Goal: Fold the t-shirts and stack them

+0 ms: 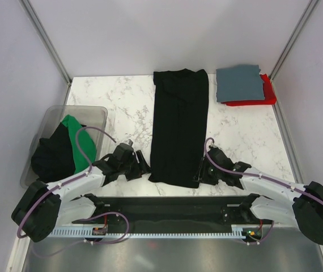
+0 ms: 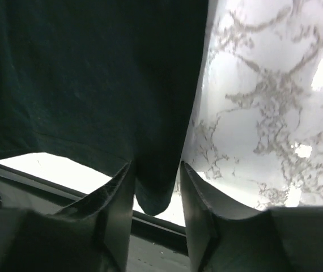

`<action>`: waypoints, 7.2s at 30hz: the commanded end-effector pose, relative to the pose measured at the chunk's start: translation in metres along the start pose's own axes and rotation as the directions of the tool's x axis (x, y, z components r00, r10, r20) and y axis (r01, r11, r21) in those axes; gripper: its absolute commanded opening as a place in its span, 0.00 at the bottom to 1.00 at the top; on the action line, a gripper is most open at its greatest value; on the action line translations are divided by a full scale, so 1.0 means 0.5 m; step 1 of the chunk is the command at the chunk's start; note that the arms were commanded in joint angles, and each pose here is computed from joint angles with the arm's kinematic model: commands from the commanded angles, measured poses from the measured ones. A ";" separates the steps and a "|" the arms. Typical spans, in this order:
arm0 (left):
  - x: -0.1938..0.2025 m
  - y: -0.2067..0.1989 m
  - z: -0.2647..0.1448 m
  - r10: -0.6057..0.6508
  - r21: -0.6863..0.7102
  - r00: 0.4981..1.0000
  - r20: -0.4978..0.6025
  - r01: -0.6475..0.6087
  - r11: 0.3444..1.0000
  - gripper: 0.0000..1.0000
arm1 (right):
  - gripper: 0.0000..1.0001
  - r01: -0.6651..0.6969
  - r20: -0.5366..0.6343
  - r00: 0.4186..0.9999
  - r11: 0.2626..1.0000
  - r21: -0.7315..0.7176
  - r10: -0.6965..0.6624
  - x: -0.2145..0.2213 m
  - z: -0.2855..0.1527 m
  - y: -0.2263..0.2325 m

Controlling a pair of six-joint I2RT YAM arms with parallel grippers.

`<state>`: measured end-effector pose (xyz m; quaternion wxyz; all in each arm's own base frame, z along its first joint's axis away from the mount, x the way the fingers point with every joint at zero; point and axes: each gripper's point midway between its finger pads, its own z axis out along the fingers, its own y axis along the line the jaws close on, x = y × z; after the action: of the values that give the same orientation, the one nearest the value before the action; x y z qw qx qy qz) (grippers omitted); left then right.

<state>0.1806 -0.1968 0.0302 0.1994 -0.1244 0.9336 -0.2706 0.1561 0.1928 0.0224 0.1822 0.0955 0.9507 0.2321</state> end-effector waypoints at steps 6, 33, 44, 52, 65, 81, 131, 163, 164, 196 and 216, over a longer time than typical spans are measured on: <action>-0.002 -0.010 0.019 -0.008 0.013 1.000 0.018 0.008 1.000 0.69 | 0.22 -0.024 0.008 1.000 1.000 -0.020 0.024 0.016 -0.010 -0.006; 0.079 -0.094 0.061 0.093 -0.039 0.992 -0.090 -0.096 0.995 0.02 | 0.00 0.028 0.099 0.994 0.996 0.090 -0.037 -0.016 -0.053 -0.048; 0.079 -0.069 -0.076 -0.032 -0.037 0.999 -0.038 0.031 0.999 0.02 | 0.00 0.044 0.087 0.995 0.999 0.011 -0.045 -0.028 -0.121 0.008; 0.135 -0.070 -0.107 -0.073 0.024 0.994 -0.087 0.075 0.997 0.02 | 0.00 -0.001 0.044 0.999 0.995 -0.095 0.006 0.009 -0.153 0.025; -0.140 -0.257 -0.195 0.154 -0.036 0.970 0.190 -0.150 0.988 0.02 | 0.00 0.172 0.348 0.912 0.973 0.155 -0.217 -0.249 -0.235 0.123; -0.391 -0.277 -0.033 0.151 -0.088 0.984 0.090 -0.143 0.986 0.02 | 0.00 0.166 0.399 0.881 0.957 0.238 -0.252 -0.521 -0.185 0.152; -0.278 -0.175 0.122 0.089 0.020 0.995 -0.048 -0.088 0.996 0.56 | 0.64 0.333 0.069 0.941 0.942 -0.045 -0.330 -0.427 0.177 0.284; -0.183 -0.038 0.141 0.073 -0.086 0.994 -0.087 -0.080 0.993 0.68 | 0.76 0.395 0.598 0.658 0.886 0.245 -0.459 -0.843 0.043 0.436; -0.193 -0.049 0.130 0.077 -0.075 0.995 -0.070 -0.082 0.994 0.75 | 0.77 0.395 0.611 0.649 0.887 0.239 -0.453 -0.839 0.021 0.437; -0.280 -0.047 0.095 0.089 -0.099 0.995 0.038 -0.085 0.991 0.99 | 0.65 0.047 0.181 0.983 0.997 -0.055 -0.036 -0.292 0.073 0.001; -0.224 -0.021 0.136 0.024 -0.049 1.000 -0.018 -0.025 0.999 0.69 | 0.00 0.012 0.125 0.992 0.997 -0.078 -0.003 -0.260 0.114 -0.030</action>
<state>0.3209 -0.1986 0.0322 0.2152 -0.1056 0.9396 -0.2443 0.3002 0.1711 0.0182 0.2547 0.0994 0.9239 0.2677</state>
